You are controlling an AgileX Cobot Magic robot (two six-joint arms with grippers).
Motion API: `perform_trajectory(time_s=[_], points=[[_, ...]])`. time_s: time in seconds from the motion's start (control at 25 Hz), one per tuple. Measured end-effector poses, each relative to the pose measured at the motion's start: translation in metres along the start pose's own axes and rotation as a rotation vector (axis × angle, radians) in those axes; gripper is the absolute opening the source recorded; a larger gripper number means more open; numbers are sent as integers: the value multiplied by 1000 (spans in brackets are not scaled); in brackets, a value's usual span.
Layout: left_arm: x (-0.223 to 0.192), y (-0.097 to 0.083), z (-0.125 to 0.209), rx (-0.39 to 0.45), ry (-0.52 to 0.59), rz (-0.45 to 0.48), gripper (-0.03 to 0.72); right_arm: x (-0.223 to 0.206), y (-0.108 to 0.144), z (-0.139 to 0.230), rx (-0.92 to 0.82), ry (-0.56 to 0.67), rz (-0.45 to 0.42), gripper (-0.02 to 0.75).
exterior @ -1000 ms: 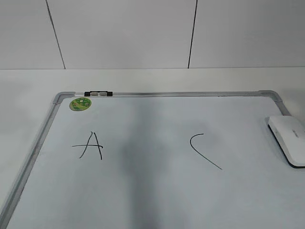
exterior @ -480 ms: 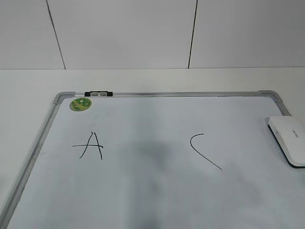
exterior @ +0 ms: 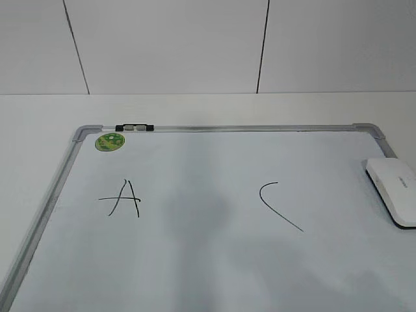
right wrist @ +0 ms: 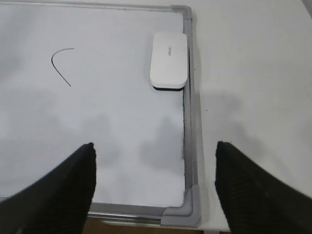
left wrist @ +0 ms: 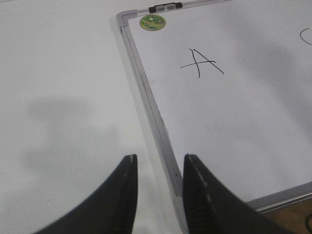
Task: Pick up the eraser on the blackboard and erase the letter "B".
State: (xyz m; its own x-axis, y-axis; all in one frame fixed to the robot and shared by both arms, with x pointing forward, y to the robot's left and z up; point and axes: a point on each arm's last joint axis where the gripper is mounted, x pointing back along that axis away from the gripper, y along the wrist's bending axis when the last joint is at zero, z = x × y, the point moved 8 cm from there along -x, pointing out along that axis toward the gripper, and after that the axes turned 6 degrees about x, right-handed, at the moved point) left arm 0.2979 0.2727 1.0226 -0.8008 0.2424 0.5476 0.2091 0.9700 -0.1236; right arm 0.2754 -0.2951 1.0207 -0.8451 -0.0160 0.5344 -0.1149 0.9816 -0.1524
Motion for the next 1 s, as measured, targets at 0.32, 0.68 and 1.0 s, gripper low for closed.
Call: perform_trajectory(time_s=[0.32, 0.68, 1.0], points=[[-9, 3, 5, -5, -12, -11, 238, -18, 2, 12, -2, 48, -11, 585], [-5, 3, 4, -8, -45, -8, 238, -27, 1, 6, -5, -3, 0, 585], [-1, 2, 5, -11, -77, -6, 237, -27, 0, 6, -6, -7, 2, 585]])
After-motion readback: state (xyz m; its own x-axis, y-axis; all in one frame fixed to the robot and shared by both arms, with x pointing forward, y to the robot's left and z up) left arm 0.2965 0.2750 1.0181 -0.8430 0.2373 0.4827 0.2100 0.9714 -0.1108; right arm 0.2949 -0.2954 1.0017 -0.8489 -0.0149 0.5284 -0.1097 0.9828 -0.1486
